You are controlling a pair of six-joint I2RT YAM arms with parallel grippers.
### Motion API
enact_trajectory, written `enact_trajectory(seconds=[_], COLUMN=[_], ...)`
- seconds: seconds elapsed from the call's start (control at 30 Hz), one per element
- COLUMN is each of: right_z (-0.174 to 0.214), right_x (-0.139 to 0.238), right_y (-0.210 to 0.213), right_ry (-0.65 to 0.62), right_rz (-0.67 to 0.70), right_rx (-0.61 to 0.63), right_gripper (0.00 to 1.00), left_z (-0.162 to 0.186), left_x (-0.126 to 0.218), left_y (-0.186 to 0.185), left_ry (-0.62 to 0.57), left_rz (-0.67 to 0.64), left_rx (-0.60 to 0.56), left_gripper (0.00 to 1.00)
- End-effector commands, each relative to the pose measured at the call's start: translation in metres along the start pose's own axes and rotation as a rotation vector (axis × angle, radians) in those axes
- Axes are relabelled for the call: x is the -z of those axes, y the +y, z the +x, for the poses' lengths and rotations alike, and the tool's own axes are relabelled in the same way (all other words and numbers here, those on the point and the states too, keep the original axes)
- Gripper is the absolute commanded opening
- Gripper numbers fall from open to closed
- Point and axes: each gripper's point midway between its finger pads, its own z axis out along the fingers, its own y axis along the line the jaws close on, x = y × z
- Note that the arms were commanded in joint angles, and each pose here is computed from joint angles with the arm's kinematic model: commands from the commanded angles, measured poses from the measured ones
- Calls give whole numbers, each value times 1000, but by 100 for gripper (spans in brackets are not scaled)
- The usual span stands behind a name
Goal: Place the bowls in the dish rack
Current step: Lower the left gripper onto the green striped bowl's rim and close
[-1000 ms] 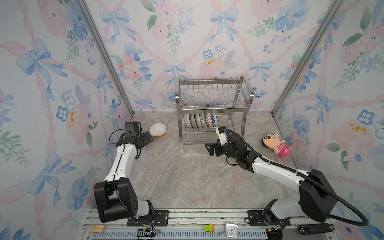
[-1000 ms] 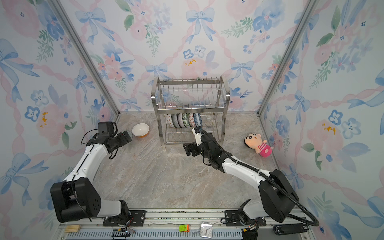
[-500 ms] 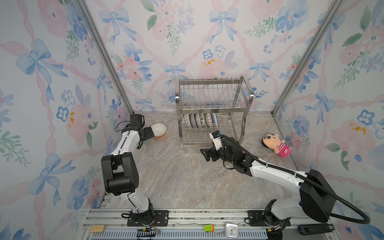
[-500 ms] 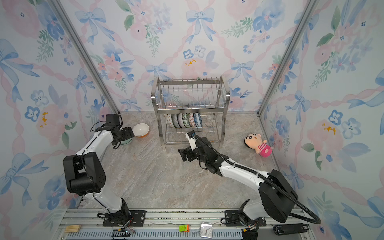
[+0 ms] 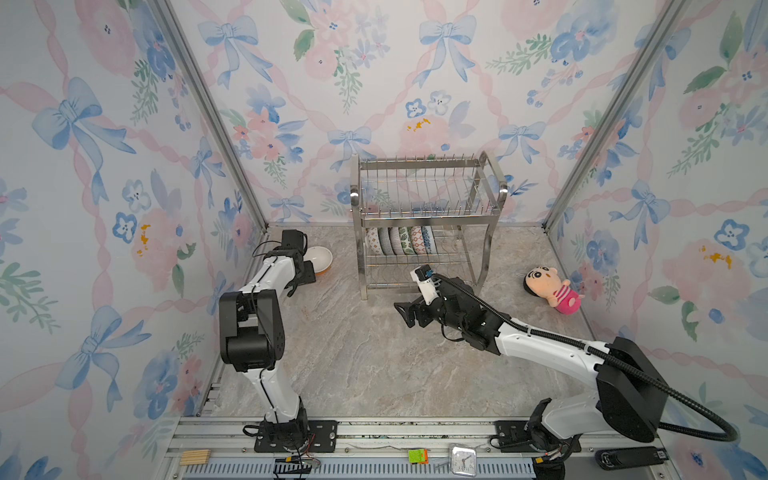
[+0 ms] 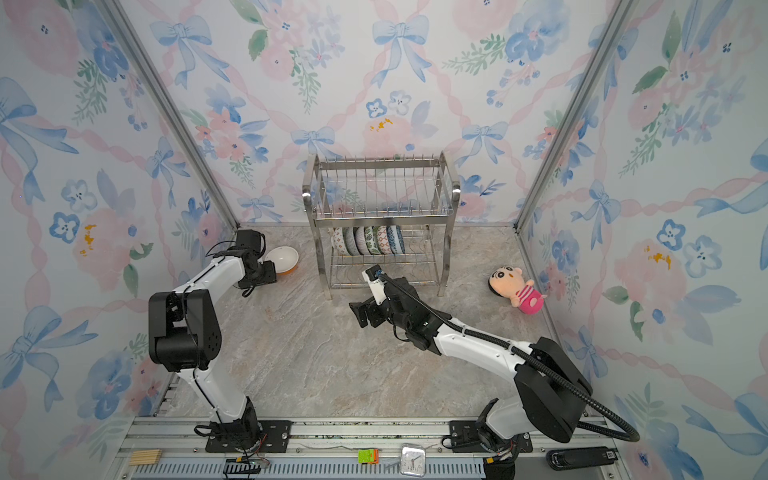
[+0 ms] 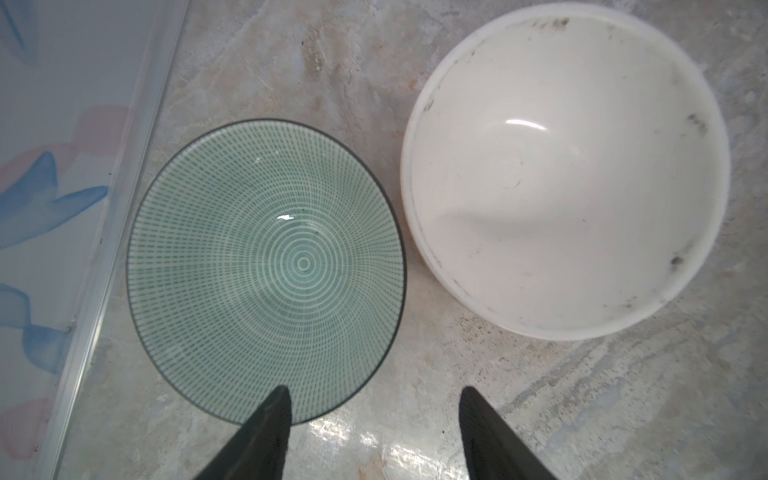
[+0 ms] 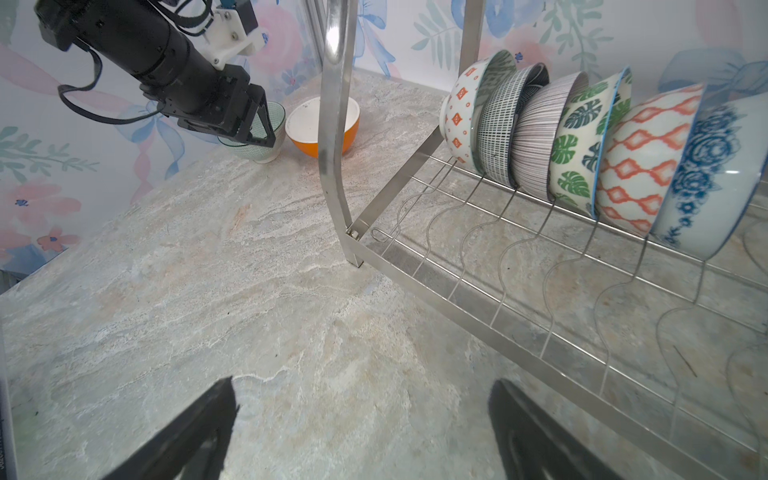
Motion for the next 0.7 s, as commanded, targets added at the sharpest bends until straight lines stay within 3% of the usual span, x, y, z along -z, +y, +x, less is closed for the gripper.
enact_trajectory(seconds=[0.0,0.3,0.67], right_z=[-11,-11,-10], right_x=[-2,-3,-4], right_y=[10,13,15], right_ry=[-18,-14,-16], right_rz=[-18,-22,-34], right_rx=[-5,-22,-50], right_gripper=[97,96,97], left_z=[0,11,12], left_x=[-4,-26,-35], left_y=[8,3,16], left_ry=[14,79,103], left_rz=[-45,17,33], left_rx=[-26,1,60], left_gripper=[65,44,39])
